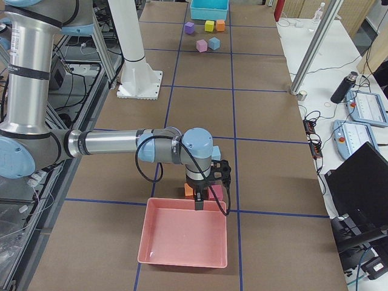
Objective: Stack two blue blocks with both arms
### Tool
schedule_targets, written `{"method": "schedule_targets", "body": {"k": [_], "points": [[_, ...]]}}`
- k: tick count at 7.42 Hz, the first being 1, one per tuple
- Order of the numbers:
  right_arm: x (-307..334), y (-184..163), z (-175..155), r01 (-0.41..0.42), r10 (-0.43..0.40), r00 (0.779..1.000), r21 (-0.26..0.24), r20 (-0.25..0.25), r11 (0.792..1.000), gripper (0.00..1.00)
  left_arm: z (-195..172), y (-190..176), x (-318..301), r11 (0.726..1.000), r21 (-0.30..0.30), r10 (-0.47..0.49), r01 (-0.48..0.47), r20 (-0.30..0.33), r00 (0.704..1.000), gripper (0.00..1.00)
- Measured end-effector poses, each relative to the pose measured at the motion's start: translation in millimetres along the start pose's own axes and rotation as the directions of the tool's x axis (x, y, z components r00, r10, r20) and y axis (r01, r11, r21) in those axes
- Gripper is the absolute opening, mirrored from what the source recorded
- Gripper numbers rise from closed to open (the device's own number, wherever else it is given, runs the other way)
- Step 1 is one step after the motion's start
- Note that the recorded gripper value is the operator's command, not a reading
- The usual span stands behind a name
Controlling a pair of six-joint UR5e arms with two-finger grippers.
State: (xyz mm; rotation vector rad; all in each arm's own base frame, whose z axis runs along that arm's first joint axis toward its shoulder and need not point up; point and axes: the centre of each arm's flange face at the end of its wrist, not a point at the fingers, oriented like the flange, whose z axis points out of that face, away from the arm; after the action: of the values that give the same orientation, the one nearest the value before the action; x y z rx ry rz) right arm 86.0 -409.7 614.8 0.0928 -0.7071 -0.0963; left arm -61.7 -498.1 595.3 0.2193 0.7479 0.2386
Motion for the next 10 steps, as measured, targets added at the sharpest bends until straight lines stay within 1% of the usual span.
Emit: {"method": "schedule_targets", "body": {"k": [1, 2, 3, 4, 5, 6, 8, 10], "points": [[-9, -6, -2, 0.031, -0.032, 0.999, 0.031, 0.042, 0.999, 1.0, -1, 0, 1, 1.0, 0.001, 0.001, -0.001, 0.0, 1.0, 0.98], [-28, -16, -1, 0.061, -0.066, 0.992, 0.056, 0.105, 0.997, 1.0, 0, 1, 0, 1.0, -0.001, -0.002, 0.002, 0.0, 1.0, 0.98], [-53, -28, 4, 0.062, -0.072, 0.984, 0.07, 0.162, 0.996, 1.0, 1, 2, 0, 1.0, -0.003, -0.004, 0.004, 0.0, 1.0, 0.98], [-81, -37, 13, 0.046, -0.059, 0.98, 0.074, 0.191, 0.996, 1.0, 2, 3, -1, 1.0, -0.005, -0.007, 0.007, -0.001, 1.0, 0.98], [-108, -44, 28, 0.043, -0.056, 0.98, 0.071, 0.189, 0.997, 1.0, 3, 4, -2, 1.0, -0.007, -0.009, 0.009, -0.002, 1.0, 0.98], [-136, -52, 43, 0.045, -0.055, 0.984, 0.062, 0.172, 0.997, 1.0, 4, 5, -3, 1.0, -0.009, -0.011, 0.011, -0.002, 1.0, 0.98], [-198, -72, 70, 0.038, -0.043, 0.992, 0.047, 0.116, 0.998, 1.0, 5, 8, -4, 1.0, -0.012, -0.013, 0.013, -0.003, 1.0, 0.98], [-249, -81, 97, 0.055, -0.058, 0.997, 0.043, 0.06, 0.998, 1.0, 6, 8, -4, 1.0, -0.013, -0.013, 0.013, -0.003, 1.0, 0.98]]}}
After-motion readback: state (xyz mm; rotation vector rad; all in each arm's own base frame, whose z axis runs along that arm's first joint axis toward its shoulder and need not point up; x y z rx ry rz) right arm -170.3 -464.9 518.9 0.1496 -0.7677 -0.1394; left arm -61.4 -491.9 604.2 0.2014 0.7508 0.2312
